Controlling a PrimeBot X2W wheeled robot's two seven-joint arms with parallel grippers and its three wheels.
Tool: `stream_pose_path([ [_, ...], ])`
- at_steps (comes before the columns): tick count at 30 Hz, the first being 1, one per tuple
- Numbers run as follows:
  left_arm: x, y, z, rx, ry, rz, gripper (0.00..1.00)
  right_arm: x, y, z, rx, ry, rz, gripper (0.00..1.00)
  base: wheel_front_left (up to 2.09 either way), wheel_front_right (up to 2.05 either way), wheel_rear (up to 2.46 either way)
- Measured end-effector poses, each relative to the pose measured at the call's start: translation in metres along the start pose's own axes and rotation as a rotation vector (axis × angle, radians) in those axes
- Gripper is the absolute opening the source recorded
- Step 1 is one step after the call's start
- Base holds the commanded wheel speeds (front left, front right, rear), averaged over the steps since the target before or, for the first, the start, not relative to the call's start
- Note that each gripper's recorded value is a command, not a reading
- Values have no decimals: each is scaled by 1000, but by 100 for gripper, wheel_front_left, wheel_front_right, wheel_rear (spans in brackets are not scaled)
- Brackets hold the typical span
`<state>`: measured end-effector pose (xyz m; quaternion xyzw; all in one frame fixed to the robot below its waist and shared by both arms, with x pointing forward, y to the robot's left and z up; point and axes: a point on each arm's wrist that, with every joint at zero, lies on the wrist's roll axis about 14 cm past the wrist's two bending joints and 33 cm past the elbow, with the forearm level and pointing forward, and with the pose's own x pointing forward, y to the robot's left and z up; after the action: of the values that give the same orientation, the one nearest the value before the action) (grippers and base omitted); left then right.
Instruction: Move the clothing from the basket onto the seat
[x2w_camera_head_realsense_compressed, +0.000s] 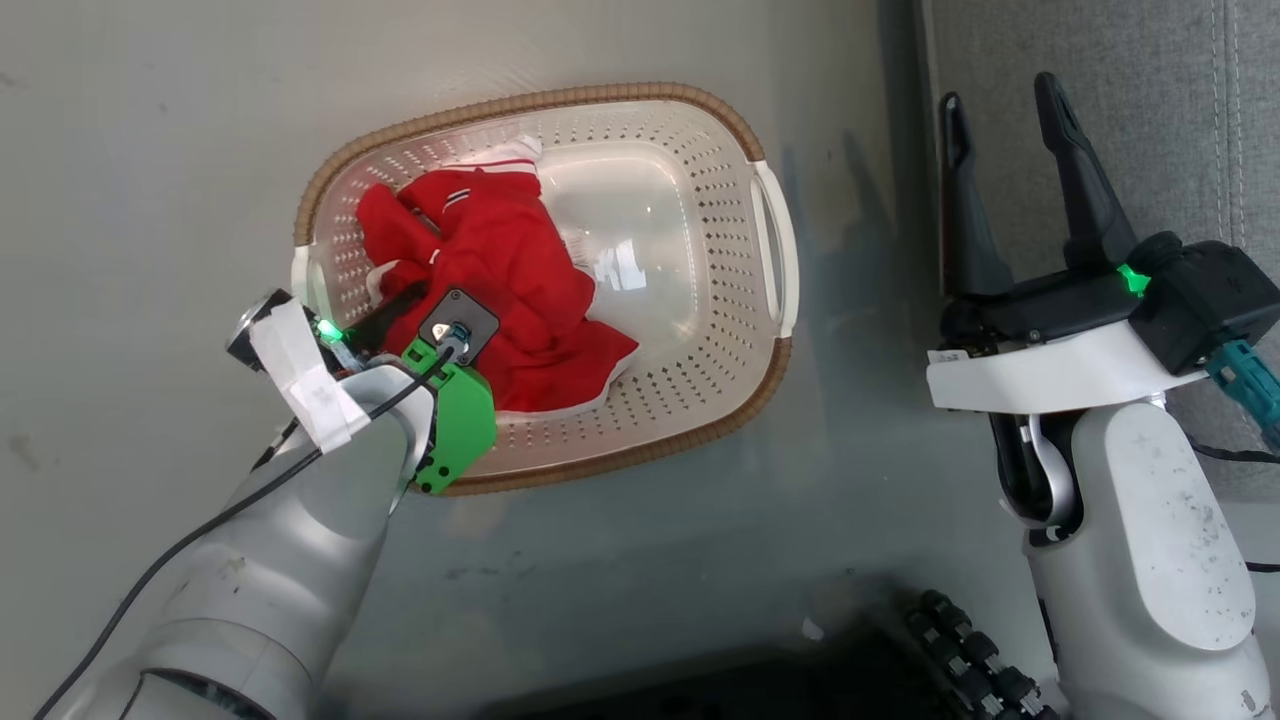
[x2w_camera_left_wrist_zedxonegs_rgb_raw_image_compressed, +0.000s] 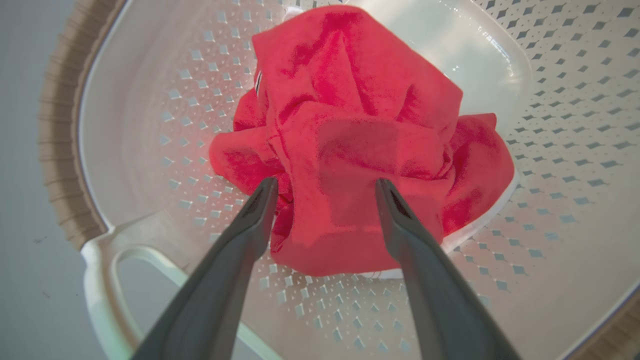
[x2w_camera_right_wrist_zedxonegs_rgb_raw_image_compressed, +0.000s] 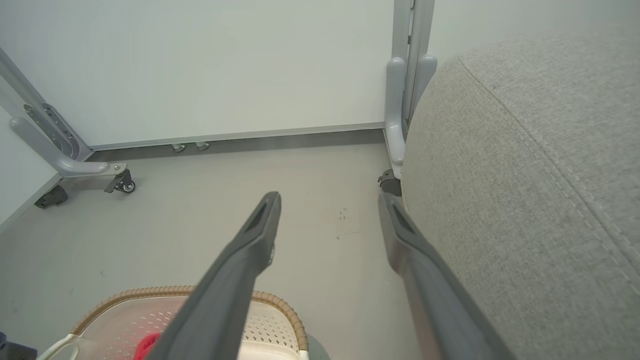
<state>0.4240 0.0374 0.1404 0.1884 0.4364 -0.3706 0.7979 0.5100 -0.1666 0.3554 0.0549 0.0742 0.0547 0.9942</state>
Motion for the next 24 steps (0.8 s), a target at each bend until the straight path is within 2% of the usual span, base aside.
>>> stream_pose_path([
  [11,27,-6,-20,94,103,-58,100,-4,-13,-22,18,51,-33,100,0,0,0],
  [18,40,-6,-31,109,159,-70,100,-4,-20,-29,24,61,-49,100,0,0,0],
  [19,40,-8,-33,104,172,-77,48,-4,-21,-29,23,63,-51,100,0,0,0],
  [20,41,-8,-34,100,174,-81,0,-4,-22,-30,23,64,-53,100,0,0,0],
  [24,43,-10,-39,120,189,-92,0,-5,-25,-30,21,66,-62,100,0,0,0],
])
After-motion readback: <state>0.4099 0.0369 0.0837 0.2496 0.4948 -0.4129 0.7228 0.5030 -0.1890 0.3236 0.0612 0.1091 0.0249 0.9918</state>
